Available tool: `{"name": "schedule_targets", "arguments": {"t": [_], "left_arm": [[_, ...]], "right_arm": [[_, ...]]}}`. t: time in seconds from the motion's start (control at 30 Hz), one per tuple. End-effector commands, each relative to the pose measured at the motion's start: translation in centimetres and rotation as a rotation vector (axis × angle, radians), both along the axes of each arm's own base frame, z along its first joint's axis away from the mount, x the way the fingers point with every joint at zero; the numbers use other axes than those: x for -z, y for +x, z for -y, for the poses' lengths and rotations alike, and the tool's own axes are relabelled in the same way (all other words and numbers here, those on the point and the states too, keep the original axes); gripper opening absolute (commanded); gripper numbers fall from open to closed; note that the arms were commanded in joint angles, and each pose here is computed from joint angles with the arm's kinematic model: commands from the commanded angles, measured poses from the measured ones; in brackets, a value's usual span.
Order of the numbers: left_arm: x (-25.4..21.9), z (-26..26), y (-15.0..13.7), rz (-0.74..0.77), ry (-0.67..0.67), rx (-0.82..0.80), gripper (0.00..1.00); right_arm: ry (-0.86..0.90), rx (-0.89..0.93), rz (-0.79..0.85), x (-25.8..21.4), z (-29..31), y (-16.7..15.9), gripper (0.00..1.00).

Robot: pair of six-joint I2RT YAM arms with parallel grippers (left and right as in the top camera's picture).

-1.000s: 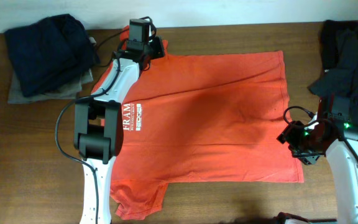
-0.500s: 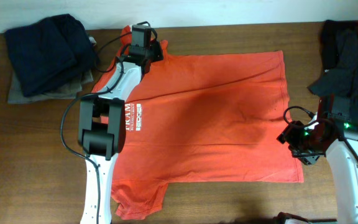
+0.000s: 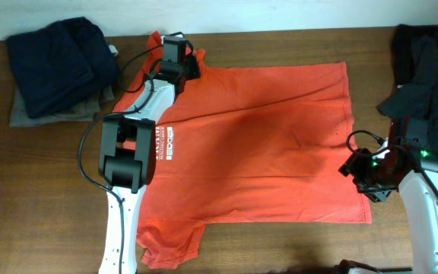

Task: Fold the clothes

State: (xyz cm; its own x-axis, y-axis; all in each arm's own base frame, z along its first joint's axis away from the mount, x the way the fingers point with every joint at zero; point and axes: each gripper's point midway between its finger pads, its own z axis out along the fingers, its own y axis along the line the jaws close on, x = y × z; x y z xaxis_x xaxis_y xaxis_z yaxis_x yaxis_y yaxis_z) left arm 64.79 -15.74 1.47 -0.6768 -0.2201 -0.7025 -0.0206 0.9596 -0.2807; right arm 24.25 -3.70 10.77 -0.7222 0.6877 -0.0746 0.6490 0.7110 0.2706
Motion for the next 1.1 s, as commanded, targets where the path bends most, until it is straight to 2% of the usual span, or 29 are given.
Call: {"name": "schedule_targets", "arguments": {"t": [0.0, 0.43, 0.63, 0.77, 0.87, 0.97, 1.07], "left_arm": [[1.2, 1.3, -0.2, -0.008, 0.004, 0.040, 0.01], [3.4, 2.5, -0.3, -0.008, 0.000, 0.063, 0.01], [0.6, 0.9, 2.1, 0.099, -0.005, 0.043, 0.02], [-1.1, -1.5, 3.5, 0.134, -0.011, 0.006, 0.09], [-3.3, -2.9, 4.4, 0.142, 0.018, 0.011, 0.11], [-6.6, -3.5, 4.8, 0.125, 0.051, 0.028, 0.11], [-11.9, -4.3, 4.8, 0.125, 0.053, 0.019, 0.11]], "right_arm": [[0.006, -0.013, 0.019, -0.6, -0.3, 0.4, 0.62], [0.007, -0.014, 0.016, -0.6, -0.3, 0.3, 0.62], [0.009, -0.021, 0.004, -0.5, -0.4, 0.0, 0.62], [0.011, -0.021, -0.002, -0.5, -0.4, -0.1, 0.62], [0.011, -0.022, -0.002, -0.5, -0.4, -0.1, 0.62], [0.009, -0.028, -0.001, -0.5, -0.4, -0.1, 0.62], [0.008, -0.028, 0.002, -0.5, -0.4, -0.1, 0.62]]}}
